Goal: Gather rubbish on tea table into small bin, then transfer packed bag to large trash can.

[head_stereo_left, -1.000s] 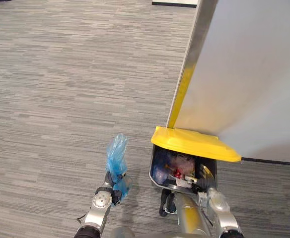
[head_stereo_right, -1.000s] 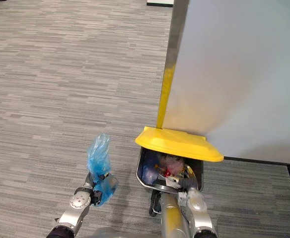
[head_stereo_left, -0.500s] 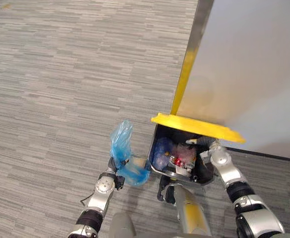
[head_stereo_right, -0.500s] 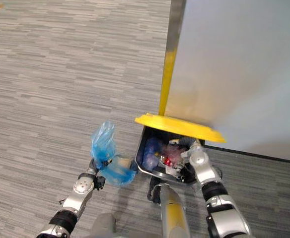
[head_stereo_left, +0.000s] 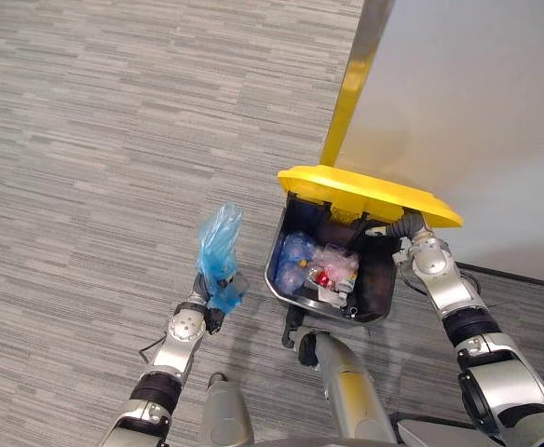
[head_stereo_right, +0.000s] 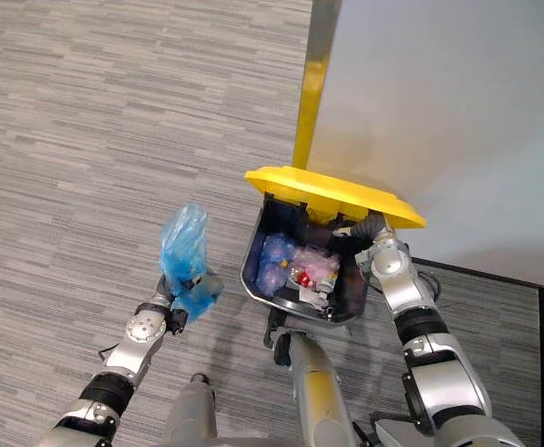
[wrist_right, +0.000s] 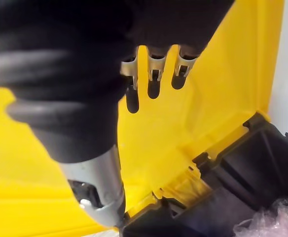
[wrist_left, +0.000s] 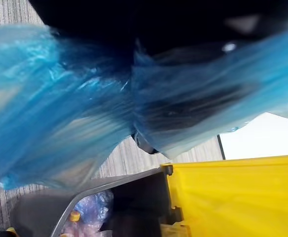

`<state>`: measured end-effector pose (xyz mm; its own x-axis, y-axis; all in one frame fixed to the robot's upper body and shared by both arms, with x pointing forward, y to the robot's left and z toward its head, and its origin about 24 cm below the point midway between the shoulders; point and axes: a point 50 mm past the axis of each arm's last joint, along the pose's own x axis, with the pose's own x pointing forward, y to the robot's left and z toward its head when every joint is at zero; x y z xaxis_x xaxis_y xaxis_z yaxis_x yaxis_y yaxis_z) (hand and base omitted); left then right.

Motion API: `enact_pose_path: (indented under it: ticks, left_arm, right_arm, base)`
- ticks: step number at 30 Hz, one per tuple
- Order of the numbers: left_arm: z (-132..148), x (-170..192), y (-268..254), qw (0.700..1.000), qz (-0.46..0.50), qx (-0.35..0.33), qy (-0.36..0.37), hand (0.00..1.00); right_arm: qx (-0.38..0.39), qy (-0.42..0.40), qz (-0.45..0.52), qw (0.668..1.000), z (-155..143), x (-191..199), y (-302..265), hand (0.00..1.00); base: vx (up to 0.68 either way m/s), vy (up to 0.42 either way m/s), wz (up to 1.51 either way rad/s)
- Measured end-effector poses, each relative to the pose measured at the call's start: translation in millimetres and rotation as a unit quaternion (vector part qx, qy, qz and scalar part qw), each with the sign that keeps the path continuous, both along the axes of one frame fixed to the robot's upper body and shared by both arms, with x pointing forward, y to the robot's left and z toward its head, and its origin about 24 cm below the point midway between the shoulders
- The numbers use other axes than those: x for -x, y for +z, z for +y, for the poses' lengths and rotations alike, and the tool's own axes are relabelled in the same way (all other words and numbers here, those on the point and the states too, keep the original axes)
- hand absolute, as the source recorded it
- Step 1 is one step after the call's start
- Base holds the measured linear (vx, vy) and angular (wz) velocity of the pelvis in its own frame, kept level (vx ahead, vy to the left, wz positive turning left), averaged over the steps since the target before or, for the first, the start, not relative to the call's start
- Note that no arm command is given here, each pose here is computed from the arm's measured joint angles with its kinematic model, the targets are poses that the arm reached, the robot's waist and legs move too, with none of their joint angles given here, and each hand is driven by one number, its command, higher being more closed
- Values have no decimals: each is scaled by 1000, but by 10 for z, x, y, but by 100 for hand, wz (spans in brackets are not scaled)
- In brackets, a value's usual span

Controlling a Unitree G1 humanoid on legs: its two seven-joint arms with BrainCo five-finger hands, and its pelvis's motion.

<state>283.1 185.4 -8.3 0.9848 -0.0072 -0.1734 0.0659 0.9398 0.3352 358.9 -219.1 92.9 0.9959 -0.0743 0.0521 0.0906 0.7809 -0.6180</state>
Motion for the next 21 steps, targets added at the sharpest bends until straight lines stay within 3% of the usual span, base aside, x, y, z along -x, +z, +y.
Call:
enact_pose_path:
  ticks: [10,16,21]
  left_arm:
    - [-221,-211,424,995,-87,46,-34,100]
    - [-563,-179,714,980,-144,89,-102,100]
    - [-934,-102,1035,952,-213,129,-179,100]
  right_arm:
    - [19,-5,-35,999,-72,-98,291,0]
    - [28,12,-59,998,28,-180,478,0]
    - [34,21,-68,997,82,-210,549,0]
  base:
    - [5,-102,24]
    - [51,-3,4]
    - [-87,104,-12]
